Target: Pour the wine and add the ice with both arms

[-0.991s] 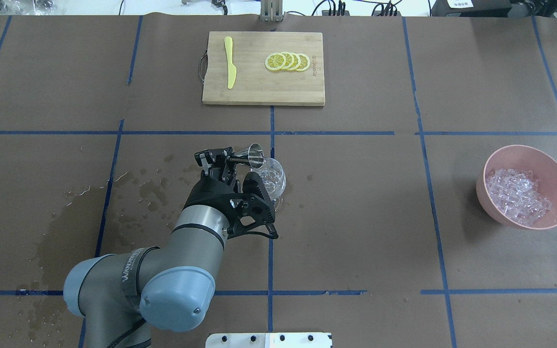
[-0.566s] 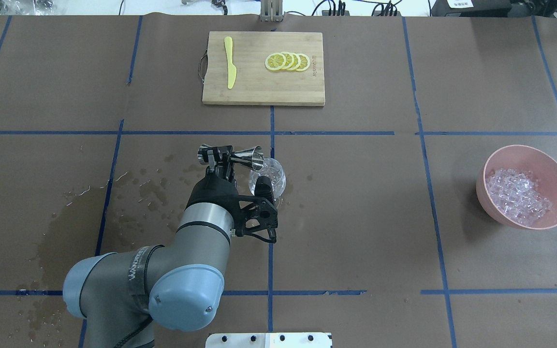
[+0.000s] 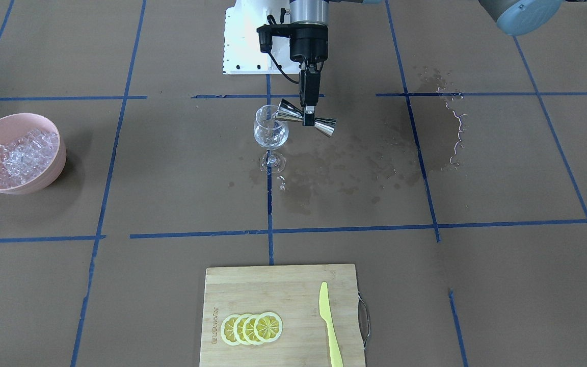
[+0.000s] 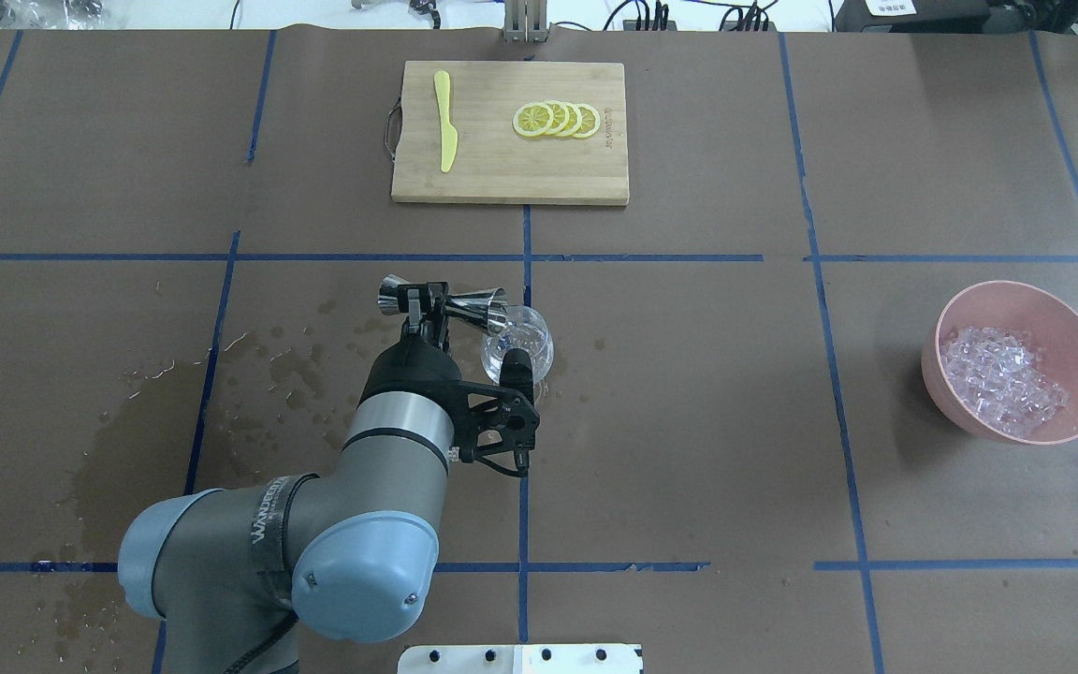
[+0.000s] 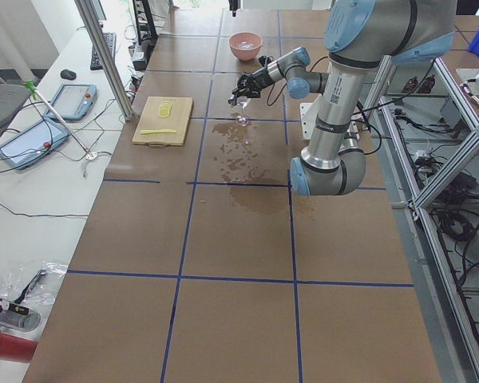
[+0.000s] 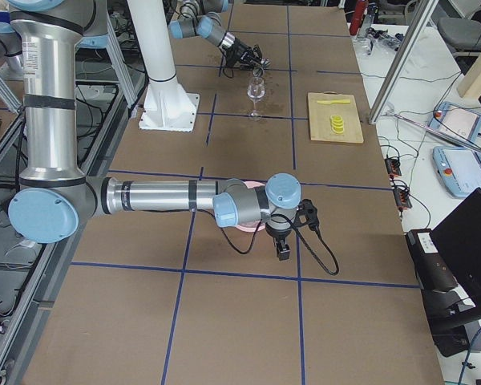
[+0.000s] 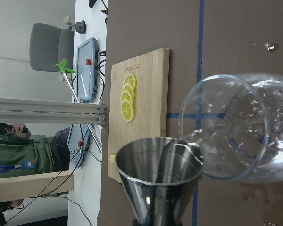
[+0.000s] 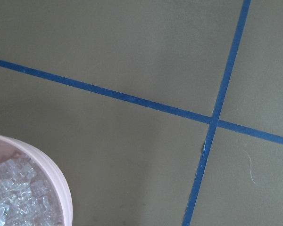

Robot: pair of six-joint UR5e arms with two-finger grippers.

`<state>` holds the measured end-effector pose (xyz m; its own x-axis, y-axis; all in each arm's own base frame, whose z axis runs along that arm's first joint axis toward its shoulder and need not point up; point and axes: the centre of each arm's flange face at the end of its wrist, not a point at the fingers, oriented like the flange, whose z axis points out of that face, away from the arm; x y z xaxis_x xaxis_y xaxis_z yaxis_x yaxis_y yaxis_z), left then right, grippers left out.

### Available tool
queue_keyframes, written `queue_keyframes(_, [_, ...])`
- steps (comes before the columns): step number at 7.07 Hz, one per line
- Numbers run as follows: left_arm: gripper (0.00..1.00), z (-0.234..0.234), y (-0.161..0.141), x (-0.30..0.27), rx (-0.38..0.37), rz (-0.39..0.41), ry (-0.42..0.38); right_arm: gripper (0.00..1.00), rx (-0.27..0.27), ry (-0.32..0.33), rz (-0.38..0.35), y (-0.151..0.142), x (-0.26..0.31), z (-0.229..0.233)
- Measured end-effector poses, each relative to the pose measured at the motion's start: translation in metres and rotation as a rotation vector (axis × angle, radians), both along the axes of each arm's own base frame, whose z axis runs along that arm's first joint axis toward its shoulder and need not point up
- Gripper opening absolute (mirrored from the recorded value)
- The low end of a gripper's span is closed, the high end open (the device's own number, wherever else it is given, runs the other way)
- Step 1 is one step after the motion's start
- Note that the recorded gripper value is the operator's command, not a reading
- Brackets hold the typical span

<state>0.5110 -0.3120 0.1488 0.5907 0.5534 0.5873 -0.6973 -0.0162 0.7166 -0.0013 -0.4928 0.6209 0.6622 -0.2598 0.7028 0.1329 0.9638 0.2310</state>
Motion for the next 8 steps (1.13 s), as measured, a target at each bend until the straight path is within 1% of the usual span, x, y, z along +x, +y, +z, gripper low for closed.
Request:
queue_keyframes(3, [0.0,-0.001,0.0,0.002,0.011,0.013,-0.035,1.0,0.004,0.0,0.0,-0.002,0.0,-0.002])
queue_keyframes(5, [0.0,0.0,0.0,0.003,0.011,0.014,-0.041,1.0,0.007,-0.001,0.0,-0.004,-0.001,-0.003])
queue_keyframes(6, [0.0,-0.003,-0.001,-0.001,0.01,0.009,-0.029,1.0,0.008,-0.002,0.001,-0.004,-0.001,-0.004])
queue_keyframes(8, [0.0,-0.005,-0.002,-0.018,-0.016,-0.026,0.062,1.0,0.009,-0.002,0.0,-0.005,-0.001,-0.005])
